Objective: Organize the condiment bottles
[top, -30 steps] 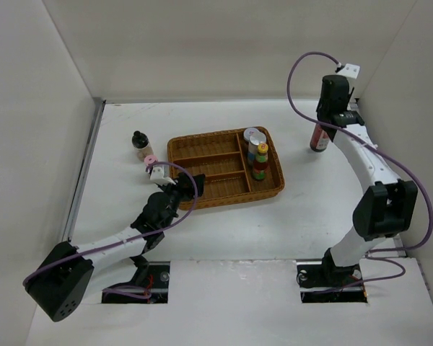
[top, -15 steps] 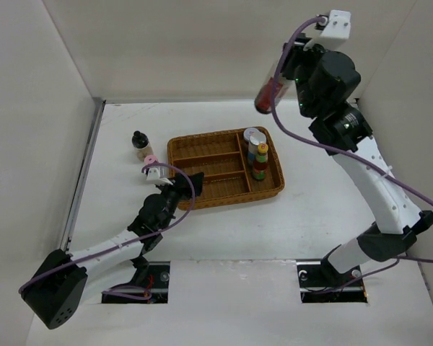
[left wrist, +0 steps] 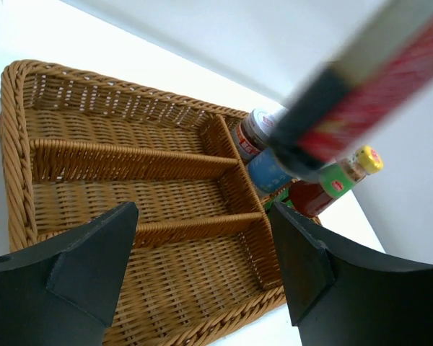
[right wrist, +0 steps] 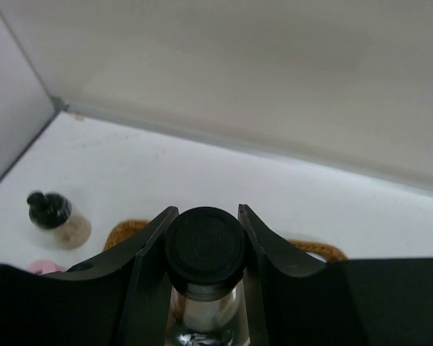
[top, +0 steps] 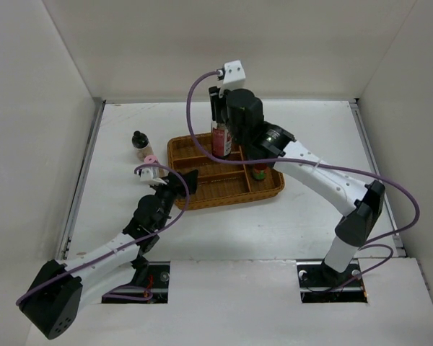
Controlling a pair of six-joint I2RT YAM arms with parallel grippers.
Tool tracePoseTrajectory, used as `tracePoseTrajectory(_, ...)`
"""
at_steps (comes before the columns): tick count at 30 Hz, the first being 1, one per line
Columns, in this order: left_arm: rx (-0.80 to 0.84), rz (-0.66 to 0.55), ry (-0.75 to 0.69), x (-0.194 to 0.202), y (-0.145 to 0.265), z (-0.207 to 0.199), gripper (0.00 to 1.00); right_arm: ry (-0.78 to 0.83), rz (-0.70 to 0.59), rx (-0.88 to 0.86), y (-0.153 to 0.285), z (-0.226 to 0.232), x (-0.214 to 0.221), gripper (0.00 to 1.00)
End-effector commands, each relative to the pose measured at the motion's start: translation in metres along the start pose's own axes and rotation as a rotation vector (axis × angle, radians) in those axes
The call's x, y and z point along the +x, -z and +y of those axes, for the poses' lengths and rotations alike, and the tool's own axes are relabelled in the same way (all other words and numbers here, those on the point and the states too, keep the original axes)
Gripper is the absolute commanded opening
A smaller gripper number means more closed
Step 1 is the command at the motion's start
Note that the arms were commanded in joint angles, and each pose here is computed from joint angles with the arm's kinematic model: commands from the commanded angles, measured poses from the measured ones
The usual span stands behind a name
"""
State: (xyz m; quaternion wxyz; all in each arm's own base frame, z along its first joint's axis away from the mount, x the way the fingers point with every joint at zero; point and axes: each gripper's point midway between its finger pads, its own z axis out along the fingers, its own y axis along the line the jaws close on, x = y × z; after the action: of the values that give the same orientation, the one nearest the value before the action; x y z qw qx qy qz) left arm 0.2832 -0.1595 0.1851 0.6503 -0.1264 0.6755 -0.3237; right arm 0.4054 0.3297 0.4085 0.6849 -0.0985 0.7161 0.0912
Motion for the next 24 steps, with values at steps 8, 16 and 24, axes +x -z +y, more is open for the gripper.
tracePoseTrajectory(8,-0.002,-0.001,0.012,0.002,-0.001,0.002,0.73,-0.151,-0.142,0.001,-0.004,0.007,-0.018,0.26)
tracePoseTrajectory(16,0.006,-0.001,0.017,0.001,-0.001,0.000,0.73,-0.142,-0.057,0.004,-0.005,0.007,0.031,0.26)
tracePoseTrajectory(24,0.010,0.004,0.019,0.003,-0.001,-0.002,0.73,-0.146,-0.024,0.021,-0.002,-0.003,0.057,0.26)
